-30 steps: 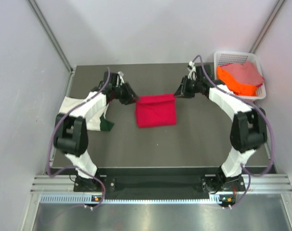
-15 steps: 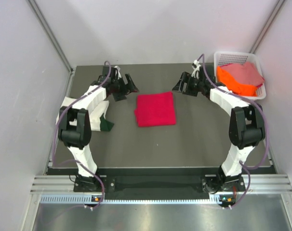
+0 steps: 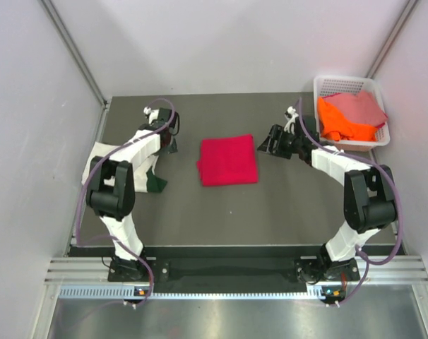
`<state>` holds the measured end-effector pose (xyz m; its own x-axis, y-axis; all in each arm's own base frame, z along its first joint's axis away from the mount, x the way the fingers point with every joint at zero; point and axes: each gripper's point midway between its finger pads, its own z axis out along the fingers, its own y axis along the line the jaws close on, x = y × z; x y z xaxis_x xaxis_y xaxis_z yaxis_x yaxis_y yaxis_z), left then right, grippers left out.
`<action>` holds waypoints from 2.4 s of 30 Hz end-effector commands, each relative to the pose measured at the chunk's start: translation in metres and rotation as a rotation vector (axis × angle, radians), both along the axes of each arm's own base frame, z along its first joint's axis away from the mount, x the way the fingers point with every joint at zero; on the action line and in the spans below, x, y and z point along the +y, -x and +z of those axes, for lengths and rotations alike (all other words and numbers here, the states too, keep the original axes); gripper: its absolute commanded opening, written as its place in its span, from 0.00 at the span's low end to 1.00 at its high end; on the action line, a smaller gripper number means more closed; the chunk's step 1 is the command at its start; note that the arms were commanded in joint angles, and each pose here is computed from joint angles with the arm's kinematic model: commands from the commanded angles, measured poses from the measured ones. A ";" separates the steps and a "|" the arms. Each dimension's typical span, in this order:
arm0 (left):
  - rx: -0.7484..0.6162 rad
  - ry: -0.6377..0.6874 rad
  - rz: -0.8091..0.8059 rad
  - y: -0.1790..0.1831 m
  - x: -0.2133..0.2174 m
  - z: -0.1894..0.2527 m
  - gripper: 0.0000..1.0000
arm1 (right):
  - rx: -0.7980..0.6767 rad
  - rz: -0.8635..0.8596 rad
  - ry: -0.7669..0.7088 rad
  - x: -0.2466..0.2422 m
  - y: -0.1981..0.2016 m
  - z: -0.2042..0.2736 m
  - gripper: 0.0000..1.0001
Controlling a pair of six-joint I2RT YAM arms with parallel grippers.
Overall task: Fold and stack the t-shirts
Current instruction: Fold the tshirt, then neatly place the folded tshirt to the corner
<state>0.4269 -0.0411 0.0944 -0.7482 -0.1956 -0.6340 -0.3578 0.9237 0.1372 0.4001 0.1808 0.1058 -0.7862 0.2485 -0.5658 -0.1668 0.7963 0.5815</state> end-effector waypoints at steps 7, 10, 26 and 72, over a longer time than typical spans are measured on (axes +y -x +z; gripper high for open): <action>0.177 -0.336 0.078 0.011 0.045 -0.042 0.77 | -0.129 0.006 -0.065 0.010 -0.015 0.027 0.62; 0.209 -0.351 0.070 0.010 0.046 -0.053 0.69 | -0.134 0.004 -0.067 0.010 -0.014 0.028 0.62; 0.181 -0.279 0.046 0.013 -0.005 -0.053 0.00 | -0.138 -0.054 -0.045 -0.004 -0.016 0.026 0.61; -0.145 0.477 -0.376 0.003 -0.150 -0.002 0.98 | -0.051 0.005 0.052 0.005 -0.042 -0.019 0.93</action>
<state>0.4048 -0.1800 0.0795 -0.7765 -0.2022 -0.5968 -0.0216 0.9551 -0.2954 0.4281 0.1777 0.0741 -0.7819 0.2316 -0.5788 -0.1493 0.8318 0.5346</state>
